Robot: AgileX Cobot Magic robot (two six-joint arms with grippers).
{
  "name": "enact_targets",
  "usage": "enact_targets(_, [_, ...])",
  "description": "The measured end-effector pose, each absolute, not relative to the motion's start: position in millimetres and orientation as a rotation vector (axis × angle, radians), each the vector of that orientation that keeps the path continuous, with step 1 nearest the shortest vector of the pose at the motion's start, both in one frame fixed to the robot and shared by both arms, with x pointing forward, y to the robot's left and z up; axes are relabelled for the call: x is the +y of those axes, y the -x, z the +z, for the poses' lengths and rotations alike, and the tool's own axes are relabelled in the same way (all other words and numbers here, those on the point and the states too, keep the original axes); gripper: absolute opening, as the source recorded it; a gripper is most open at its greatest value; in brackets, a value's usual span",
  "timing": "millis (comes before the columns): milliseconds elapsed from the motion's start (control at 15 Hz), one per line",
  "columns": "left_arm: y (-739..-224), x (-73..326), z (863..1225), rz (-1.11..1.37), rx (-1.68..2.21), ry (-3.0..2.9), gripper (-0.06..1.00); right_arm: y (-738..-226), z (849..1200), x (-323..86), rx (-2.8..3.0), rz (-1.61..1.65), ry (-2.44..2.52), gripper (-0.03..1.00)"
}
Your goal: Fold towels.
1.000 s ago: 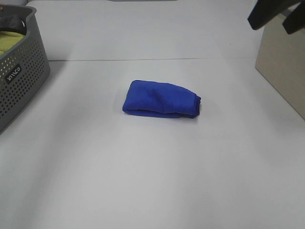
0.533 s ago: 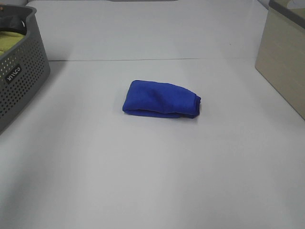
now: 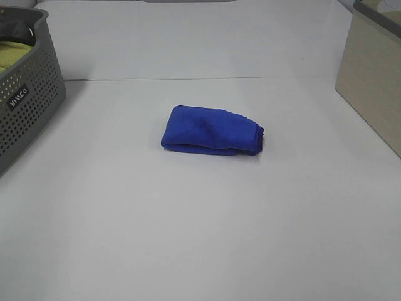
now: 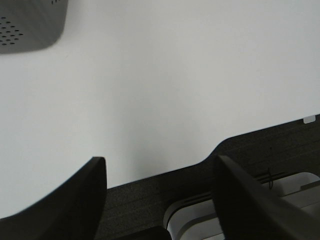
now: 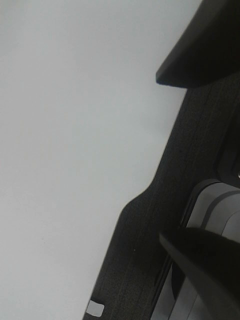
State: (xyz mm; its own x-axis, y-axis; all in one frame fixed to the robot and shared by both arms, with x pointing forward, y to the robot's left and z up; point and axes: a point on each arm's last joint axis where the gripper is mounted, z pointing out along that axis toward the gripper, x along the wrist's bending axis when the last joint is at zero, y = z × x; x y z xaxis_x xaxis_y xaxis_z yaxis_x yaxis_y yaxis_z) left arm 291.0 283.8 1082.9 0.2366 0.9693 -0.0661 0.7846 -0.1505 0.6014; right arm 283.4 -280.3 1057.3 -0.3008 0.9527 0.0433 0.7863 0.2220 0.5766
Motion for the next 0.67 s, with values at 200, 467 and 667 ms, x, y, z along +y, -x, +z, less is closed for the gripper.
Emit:
enact_targets(200, [-274,285,1066,0.498,1.496,-1.995,0.59,-275,1038,-282,2.177,0.716,-1.666,0.75])
enact_targets(467, [-277,279,1051,0.500,1.374,-2.011,0.59,-280,1034,-283,2.136,0.728,-1.642,0.75])
enact_targets(667, [-277,279,1051,0.496,1.368,-2.012,0.59,-283,1031,-284,2.113,0.734,-1.628,0.75])
